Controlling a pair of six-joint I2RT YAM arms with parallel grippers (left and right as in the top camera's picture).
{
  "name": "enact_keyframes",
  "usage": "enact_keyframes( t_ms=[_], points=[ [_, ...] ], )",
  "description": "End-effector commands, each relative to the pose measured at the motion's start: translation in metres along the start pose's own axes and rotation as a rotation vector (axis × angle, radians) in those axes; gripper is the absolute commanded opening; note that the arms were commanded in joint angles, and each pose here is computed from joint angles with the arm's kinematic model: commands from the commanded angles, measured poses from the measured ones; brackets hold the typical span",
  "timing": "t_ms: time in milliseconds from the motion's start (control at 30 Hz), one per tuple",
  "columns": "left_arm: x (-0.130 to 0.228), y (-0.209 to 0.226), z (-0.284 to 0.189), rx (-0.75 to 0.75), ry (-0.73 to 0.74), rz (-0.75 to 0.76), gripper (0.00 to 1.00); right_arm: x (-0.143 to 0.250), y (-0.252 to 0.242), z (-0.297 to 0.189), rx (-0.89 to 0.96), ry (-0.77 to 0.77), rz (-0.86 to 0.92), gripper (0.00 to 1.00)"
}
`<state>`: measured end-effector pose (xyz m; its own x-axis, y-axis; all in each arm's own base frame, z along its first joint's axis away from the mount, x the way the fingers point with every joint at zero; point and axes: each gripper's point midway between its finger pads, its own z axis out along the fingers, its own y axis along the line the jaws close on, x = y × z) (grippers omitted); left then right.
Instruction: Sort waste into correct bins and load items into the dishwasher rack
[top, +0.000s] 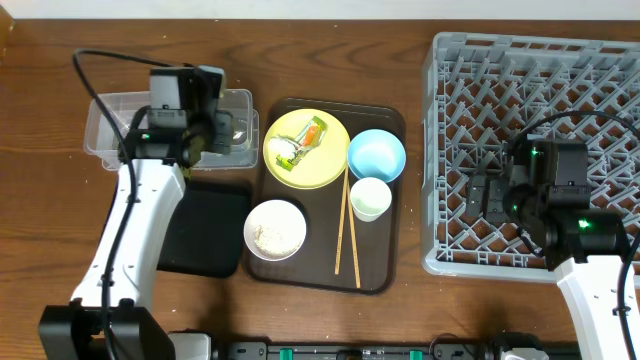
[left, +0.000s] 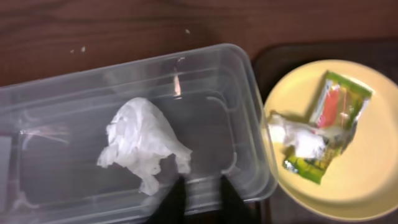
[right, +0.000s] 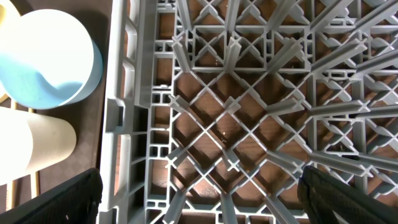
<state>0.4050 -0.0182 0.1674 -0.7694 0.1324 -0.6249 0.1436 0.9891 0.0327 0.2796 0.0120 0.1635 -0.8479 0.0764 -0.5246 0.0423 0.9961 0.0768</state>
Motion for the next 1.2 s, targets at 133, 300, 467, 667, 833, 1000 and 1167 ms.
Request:
enact_keyframes(
  t_ms=[133,300,467,667,833,1000,1167],
  points=[
    [-0.017,-0.052,-0.006,0.233,-0.066,0.025,0.59,-0.008,0.004,-0.007,-0.011,-0.030,-0.014,0.99],
    [-0.023,-0.086,-0.004,0.287,-0.093,0.127,0.71,-0.008,0.004,-0.007,-0.012,-0.030,-0.014,0.99],
    [-0.015,-0.114,0.020,0.319,-0.062,0.205,0.75,-0.008,0.004,-0.007,-0.012,-0.029,-0.013,0.99],
    [0.016,-0.122,0.073,0.266,0.059,0.236,0.76,-0.008,0.004,-0.007,-0.012,-0.029,-0.014,0.99],
    [0.043,-0.127,0.105,0.269,0.147,0.242,0.76,-0.007,0.004,-0.007,-0.012,-0.028,-0.014,0.99],
    [0.062,-0.128,0.122,0.277,0.206,0.239,0.76,-0.007,0.004,-0.007,-0.012,-0.029,-0.014,0.99],
    [0.072,-0.136,0.128,0.289,0.234,0.249,0.76,-0.007,0.004,-0.007,-0.012,-0.029,-0.014,0.99]
  ],
)
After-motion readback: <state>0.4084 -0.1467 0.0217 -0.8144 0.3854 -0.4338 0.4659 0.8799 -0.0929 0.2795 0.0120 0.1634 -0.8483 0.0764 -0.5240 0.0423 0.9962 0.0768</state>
